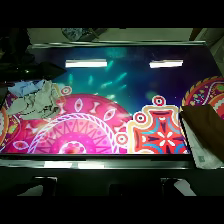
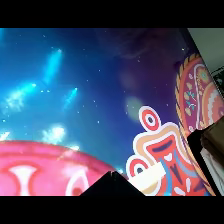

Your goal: Fold the shirts.

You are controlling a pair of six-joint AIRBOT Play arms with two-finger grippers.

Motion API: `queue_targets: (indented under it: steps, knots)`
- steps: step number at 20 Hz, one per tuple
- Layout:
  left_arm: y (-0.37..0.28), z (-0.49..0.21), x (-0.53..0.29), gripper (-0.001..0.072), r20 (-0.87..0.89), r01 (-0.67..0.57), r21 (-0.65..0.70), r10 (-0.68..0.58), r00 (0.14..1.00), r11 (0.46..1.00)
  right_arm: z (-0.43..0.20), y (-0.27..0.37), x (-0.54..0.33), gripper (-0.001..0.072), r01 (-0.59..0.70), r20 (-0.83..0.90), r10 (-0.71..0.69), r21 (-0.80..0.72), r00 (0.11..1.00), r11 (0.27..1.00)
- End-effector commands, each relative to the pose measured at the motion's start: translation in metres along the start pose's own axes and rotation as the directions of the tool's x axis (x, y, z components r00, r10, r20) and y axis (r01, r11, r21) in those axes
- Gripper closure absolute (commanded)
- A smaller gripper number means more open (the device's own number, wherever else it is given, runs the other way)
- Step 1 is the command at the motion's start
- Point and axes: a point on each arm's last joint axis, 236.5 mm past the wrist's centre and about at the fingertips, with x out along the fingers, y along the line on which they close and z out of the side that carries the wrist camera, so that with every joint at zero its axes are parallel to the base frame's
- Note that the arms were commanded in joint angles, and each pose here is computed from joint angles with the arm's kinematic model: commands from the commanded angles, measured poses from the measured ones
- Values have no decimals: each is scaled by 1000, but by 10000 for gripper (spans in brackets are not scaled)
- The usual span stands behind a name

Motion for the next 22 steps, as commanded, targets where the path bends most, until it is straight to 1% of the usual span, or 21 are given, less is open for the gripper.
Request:
queue_targets:
  steps: [1, 4, 5, 6, 7, 8, 10, 11, 12, 13, 14, 15, 16, 17, 18, 19, 20, 21, 22]
  knots:
    - [0, -1, 0, 675, -4, 2, 0, -2, 1000, 1000, -35, -19, 59, 666, 56, -123, -52, 30, 991, 998]
    - [-1, -1, 0, 676, -4, 2, 0, -2, 1000, 1000, -41, -29, 86, 666, 89, -135, -84, 35, 987, 995]
    - [0, -1, 0, 676, -4, 2, 0, -2, 1000, 1000, -35, -32, 89, 623, 104, -109, -97, 65, 989, 992]
    - [0, -1, 0, 676, -3, 2, 0, -2, 1000, 1000, -22, -32, 90, 438, 100, -57, -96, 75, 994, 992]
    - [0, -1, 0, 676, -3, 2, -1, -2, 1000, 1000, -8, -30, 89, 178, 88, 5, -89, 78, 996, 993]
    - [-1, 0, 0, 676, -1, 3, -6, -3, 1000, 1000, 9, -24, 83, 115, 63, 70, -68, 75, 995, 995]
    - [-8, 8, -6, 676, 19, 5, -41, -4, 1000, 999, 54, -17, 47, 116, 49, 253, -50, 10, 966, 999]
    - [-16, 18, -14, 677, 41, 7, -13, -7, 999, 1000, 84, -17, 14, 118, 81, 382, -62, -34, 922, 996]
    - [-20, 28, -24, 679, 55, -28, 32, 26, 998, 999, 124, -6, -36, 121, 132, 559, -44, -119, 828, 984]
    - [-15, 39, -36, 680, 63, -131, 79, 127, 990, 988, 155, 12, -91, 124, 216, 703, -11, -203, 711, 955]
    - [3, 53, -55, 681, 95, -318, 128, 307, 947, 940, 180, 41, -149, 128, 305, 823, 33, -247, 568, 920]
    - [25, 71, -80, 681, 152, -518, 158, 498, 854, 841, 195, 76, -198, 133, 379, 897, 78, -261, 436, 888]
    - [42, 84, -102, 681, 206, -663, 162, 632, 747, 731, 201, 117, -228, 133, 414, 926, 149, -294, 348, 862]
    - [55, 90, -114, 680, 231, -754, 168, 718, 657, 636, 198, 170, -237, 133, 421, 913, 256, -378, 319, 824]
    - [66, 82, -111, 678, 203, -786, 183, 760, 618, 590, 187, 220, -222, 133, 413, 864, 356, -488, 357, 769]
    - [76, 63, -97, 673, 118, -778, 197, 773, 623, 597, 169, 271, -185, 132, 368, 765, 437, -622, 474, 691]
    - [88, 29, -79, 611, -21, -760, 206, 779, 627, 617, 145, 308, -133, 132, 276, 630, 455, -728, 630, 627]
    - [102, -16, -64, 389, -196, -750, 188, 772, 604, 634, 119, 327, -81, 132, 187, 486, 409, -789, 772, 585]
    - [111, -64, -54, 149, -368, -743, 167, 740, 562, 648, 89, 339, -28, 133, 98, 321, 327, -830, 889, 549]
